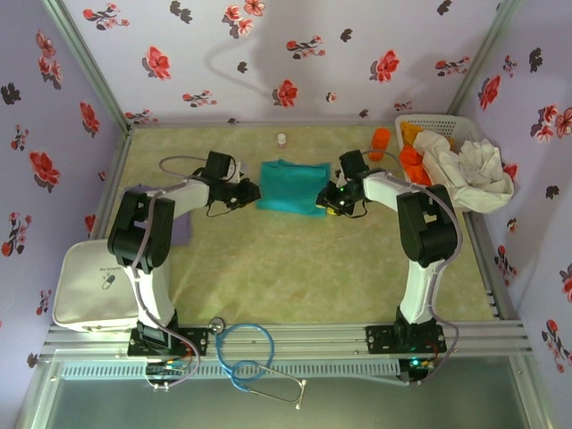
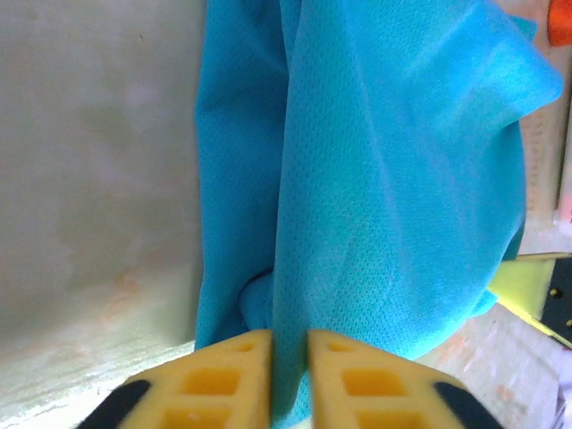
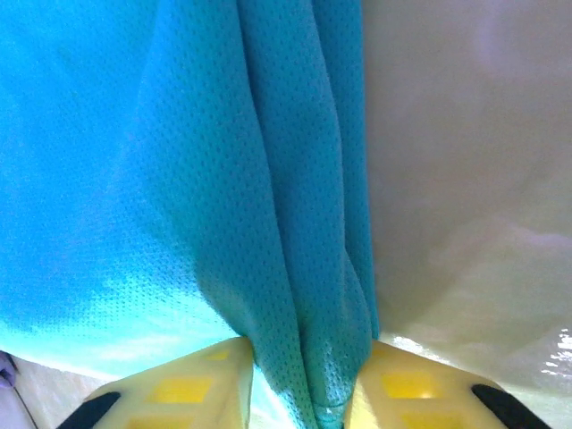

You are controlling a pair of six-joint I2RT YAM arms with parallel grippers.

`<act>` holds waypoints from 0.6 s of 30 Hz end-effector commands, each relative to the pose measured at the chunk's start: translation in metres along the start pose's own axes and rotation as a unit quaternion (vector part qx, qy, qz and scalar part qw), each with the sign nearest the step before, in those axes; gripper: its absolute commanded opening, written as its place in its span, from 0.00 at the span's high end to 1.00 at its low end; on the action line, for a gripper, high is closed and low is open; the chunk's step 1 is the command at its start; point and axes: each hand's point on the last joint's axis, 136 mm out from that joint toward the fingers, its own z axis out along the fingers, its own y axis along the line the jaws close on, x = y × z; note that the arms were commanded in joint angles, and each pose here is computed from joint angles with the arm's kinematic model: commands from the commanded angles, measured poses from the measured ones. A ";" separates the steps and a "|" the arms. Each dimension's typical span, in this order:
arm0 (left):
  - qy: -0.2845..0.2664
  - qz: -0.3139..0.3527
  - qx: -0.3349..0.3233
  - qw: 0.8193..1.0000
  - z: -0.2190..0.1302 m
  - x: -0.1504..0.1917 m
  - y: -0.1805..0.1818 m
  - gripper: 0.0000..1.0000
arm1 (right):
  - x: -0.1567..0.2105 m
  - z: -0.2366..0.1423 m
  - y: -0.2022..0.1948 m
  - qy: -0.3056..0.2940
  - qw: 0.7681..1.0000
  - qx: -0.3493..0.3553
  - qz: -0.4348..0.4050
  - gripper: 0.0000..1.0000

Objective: Fold and stack the t-shirts

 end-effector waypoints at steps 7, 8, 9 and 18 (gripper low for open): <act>0.026 -0.027 -0.006 0.999 -0.001 0.021 -0.004 1.00 | 0.017 -0.003 -0.004 0.022 1.000 0.006 -0.008 0.95; 0.027 -0.028 -0.007 0.999 -0.003 0.024 -0.006 1.00 | 0.020 -0.004 -0.005 0.026 1.000 0.006 -0.009 0.96; 0.028 -0.028 -0.011 0.999 -0.005 0.028 -0.007 1.00 | 0.025 -0.004 -0.005 0.032 0.999 0.003 -0.009 0.97; 0.055 -0.047 -0.036 0.997 -0.019 0.073 -0.016 1.00 | 0.072 -0.024 -0.015 0.078 0.997 -0.004 -0.003 1.00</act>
